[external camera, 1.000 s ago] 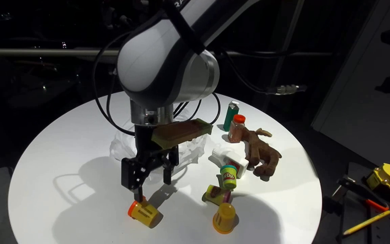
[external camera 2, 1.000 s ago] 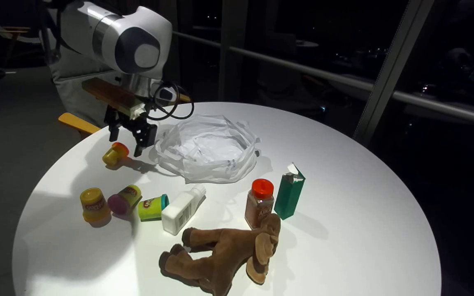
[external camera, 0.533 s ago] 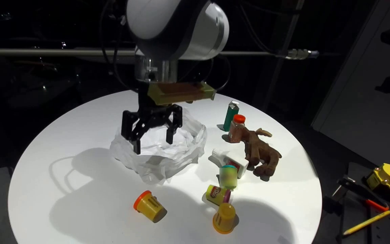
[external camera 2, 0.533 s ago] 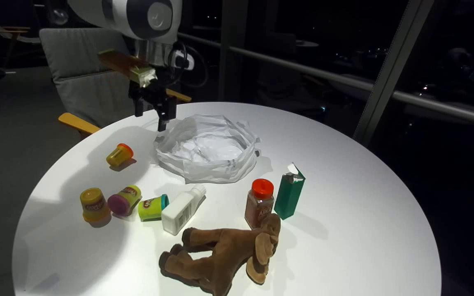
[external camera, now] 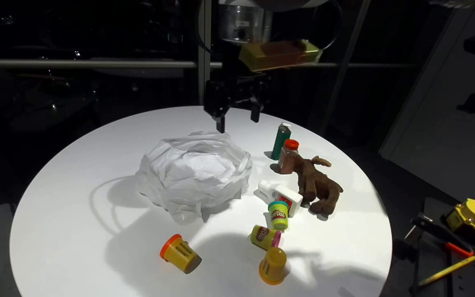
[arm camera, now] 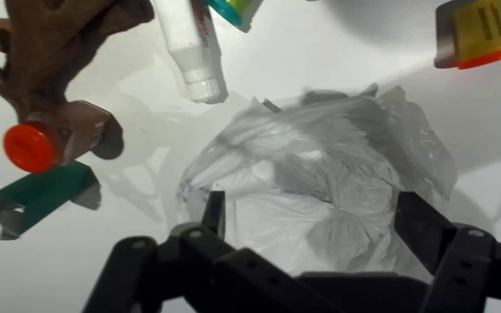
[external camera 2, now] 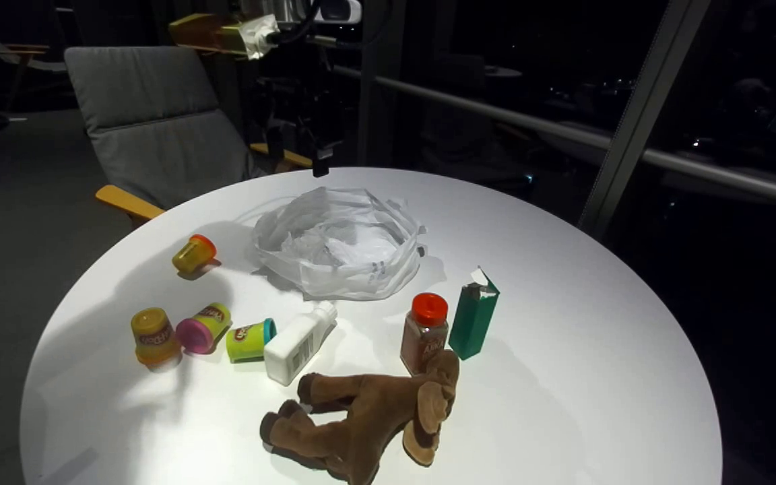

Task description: Remove the objects in the plastic and place them on the table

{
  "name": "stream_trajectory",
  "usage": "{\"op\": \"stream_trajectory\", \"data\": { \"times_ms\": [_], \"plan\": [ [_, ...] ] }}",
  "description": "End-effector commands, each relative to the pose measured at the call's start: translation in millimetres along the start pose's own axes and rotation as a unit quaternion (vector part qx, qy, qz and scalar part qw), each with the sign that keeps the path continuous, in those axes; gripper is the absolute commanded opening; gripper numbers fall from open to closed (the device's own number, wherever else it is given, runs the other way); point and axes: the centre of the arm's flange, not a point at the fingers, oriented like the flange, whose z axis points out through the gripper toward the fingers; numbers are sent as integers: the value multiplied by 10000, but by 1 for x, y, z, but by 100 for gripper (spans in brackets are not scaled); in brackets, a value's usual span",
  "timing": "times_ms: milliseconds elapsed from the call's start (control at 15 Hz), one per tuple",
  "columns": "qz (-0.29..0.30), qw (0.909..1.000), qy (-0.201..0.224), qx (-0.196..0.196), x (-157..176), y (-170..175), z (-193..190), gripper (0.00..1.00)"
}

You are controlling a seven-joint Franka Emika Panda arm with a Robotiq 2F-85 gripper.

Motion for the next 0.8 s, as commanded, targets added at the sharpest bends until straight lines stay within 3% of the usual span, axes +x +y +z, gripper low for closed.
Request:
{"op": "stream_trajectory", "data": {
  "times_ms": [0, 267, 733],
  "plan": [
    [-51, 9997, -111, -214, -65, 58, -31, 100],
    [-46, 9983, -550, -202, -117, 96, -65, 100],
    [-150, 9992, -338, -158, -169, 118, -136, 100]
  ]
}}
